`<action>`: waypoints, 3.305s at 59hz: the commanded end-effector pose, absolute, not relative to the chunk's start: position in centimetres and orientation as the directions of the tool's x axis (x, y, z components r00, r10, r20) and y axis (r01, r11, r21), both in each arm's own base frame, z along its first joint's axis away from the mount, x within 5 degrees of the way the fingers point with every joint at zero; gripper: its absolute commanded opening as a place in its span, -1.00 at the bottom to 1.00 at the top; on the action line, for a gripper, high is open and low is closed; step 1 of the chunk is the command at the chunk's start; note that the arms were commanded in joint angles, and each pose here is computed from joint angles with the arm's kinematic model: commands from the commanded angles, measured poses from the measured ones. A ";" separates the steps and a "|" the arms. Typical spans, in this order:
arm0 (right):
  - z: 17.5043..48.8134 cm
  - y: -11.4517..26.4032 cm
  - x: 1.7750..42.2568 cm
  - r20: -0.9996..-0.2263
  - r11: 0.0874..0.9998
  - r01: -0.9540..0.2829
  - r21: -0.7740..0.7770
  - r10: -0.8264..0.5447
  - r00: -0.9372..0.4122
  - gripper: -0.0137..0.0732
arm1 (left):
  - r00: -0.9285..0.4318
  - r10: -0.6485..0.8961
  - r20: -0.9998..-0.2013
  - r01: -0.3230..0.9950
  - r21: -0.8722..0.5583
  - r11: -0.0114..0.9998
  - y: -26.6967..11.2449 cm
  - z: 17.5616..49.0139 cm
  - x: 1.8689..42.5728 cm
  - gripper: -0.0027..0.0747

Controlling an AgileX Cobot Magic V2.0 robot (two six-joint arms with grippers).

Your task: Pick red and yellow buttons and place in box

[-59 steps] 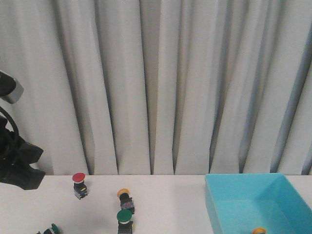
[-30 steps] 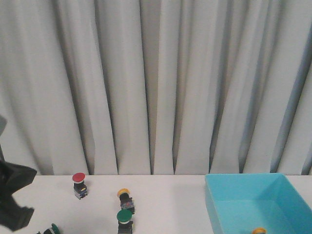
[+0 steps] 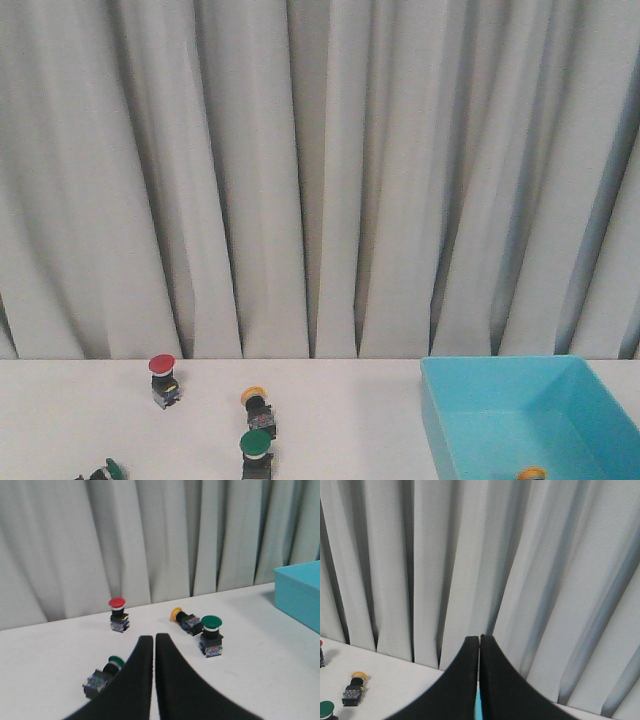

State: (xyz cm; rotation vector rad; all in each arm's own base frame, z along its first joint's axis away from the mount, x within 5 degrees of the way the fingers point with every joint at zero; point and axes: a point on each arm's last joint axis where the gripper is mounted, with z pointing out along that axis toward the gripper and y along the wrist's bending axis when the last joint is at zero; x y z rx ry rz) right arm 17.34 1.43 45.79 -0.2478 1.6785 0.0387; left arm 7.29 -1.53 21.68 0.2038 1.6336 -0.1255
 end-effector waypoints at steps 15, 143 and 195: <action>47.3 1.3 17.0 -0.992 0.980 -0.158 -0.123 -0.127 -0.013 -0.70 | 0.054 0.041 -0.998 -0.021 0.039 0.999 0.1 20.0 5.6 -0.95; 27.8 -0.1 7.7 -0.998 0.999 0.008 0.042 0.042 0.044 -0.70 | 0.056 0.032 -0.998 -0.030 0.030 0.999 0.2 20.0 5.6 -0.95; 19.3 0.3 5.6 -1.000 0.999 -0.049 0.009 0.009 0.000 -0.70 | 0.055 0.032 -0.998 -0.030 0.030 0.999 0.2 20.0 5.6 -0.95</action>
